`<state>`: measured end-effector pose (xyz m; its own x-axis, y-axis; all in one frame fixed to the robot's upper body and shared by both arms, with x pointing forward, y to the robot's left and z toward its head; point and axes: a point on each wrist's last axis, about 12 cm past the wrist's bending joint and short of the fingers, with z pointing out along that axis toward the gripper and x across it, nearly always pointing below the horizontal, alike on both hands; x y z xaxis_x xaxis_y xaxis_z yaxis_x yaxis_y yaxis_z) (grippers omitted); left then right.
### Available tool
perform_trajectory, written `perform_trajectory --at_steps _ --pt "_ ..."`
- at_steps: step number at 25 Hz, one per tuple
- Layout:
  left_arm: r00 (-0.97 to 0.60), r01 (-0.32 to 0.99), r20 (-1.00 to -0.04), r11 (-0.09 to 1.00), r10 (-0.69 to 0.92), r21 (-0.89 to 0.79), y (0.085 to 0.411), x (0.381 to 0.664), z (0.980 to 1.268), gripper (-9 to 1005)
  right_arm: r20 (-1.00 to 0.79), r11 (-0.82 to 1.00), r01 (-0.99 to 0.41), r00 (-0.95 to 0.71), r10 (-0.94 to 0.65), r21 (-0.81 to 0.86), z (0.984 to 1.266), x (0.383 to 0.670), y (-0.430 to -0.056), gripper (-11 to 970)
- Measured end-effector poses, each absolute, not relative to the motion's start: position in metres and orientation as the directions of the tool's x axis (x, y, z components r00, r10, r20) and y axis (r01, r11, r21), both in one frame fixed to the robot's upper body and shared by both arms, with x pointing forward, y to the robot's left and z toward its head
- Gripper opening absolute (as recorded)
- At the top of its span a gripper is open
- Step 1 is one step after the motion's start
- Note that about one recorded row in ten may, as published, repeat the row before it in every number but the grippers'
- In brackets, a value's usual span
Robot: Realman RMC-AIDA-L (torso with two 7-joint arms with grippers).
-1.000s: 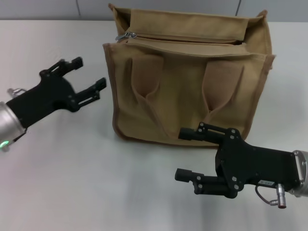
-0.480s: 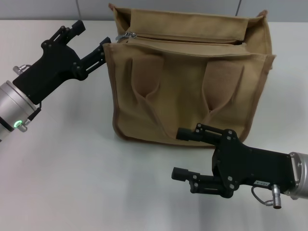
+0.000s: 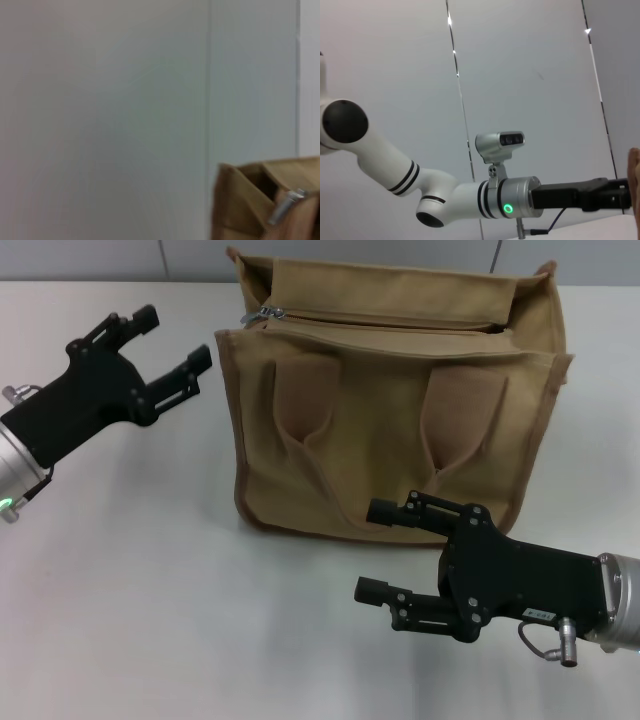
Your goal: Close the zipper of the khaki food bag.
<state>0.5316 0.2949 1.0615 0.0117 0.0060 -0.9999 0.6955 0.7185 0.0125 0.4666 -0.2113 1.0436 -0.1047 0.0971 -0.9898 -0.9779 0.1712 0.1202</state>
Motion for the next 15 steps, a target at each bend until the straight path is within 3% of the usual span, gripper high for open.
perform_trajectory --at_steps 6,15 --pt "0.033 0.775 -0.995 0.627 0.091 0.083 0.273 0.531 1.058 824 -0.991 0.175 -0.978 -0.094 0.099 0.111 1.042 0.467 -0.204 775" --pt "0.073 0.688 -0.997 0.726 -0.036 0.024 0.273 0.549 1.071 824 -0.989 0.177 -0.977 -0.102 0.107 0.12 1.041 0.464 -0.203 775"
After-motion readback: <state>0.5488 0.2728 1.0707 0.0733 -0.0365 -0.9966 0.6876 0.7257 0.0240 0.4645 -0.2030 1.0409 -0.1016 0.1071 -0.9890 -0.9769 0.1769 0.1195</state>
